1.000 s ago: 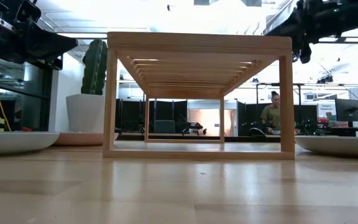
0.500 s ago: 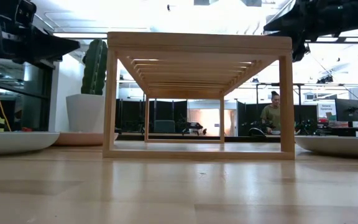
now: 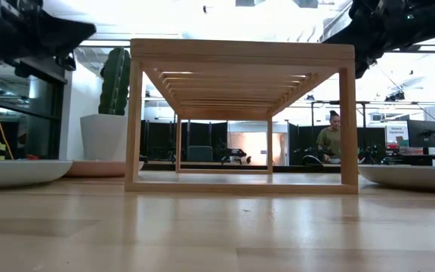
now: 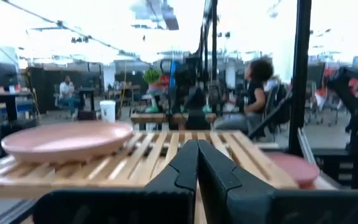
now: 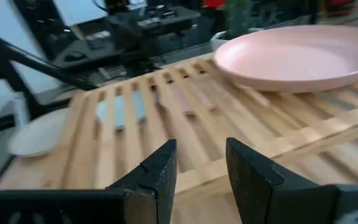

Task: Place and stack plates onto a shelf
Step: Put the left blue plate on the shelf

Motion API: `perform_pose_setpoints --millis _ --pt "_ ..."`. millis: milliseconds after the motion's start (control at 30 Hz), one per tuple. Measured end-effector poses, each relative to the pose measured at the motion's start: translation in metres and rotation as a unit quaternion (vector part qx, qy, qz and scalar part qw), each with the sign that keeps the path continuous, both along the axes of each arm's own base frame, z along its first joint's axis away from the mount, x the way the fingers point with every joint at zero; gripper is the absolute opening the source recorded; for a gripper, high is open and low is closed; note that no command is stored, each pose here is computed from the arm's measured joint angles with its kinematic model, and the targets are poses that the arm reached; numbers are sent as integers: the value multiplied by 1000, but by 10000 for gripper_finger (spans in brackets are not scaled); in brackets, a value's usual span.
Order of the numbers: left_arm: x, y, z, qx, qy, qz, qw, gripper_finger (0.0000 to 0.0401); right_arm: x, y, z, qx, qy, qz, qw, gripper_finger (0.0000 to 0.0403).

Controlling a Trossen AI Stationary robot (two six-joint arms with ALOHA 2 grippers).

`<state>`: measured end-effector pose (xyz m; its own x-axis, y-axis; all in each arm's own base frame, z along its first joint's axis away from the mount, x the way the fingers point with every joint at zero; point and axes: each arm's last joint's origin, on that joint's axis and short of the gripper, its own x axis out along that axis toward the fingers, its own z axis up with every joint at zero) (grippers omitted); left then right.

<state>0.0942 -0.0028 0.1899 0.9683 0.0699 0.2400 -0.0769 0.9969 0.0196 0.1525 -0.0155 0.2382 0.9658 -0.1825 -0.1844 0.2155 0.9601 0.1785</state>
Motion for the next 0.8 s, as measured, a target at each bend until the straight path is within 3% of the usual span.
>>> perform_pose_setpoints --millis 100,200,267,400,567,667,800 --pt "-1 0 2 0 -13 -4 1000 0 0 -1 0 -22 4 -6 1000 92" --pt "-1 0 3 -1 -18 -5 1000 0 -1 -1 -1 -29 11 -14 999 31" --pt "-1 0 5 -27 -24 -9 999 1 -2 -1 -2 -28 19 -14 999 9" --pt "1 0 13 -74 8 -16 997 24 -3 -1 -2 -16 18 -17 1000 31" --pt "13 -1 25 -110 107 -22 988 89 -3 -1 -2 -12 18 -17 1000 28" --pt "26 -5 24 -141 207 -49 967 130 -3 -1 -2 -12 18 -18 1000 15" --pt "41 -14 12 -157 363 -101 913 170 -3 -1 -2 -12 18 -18 1000 2"
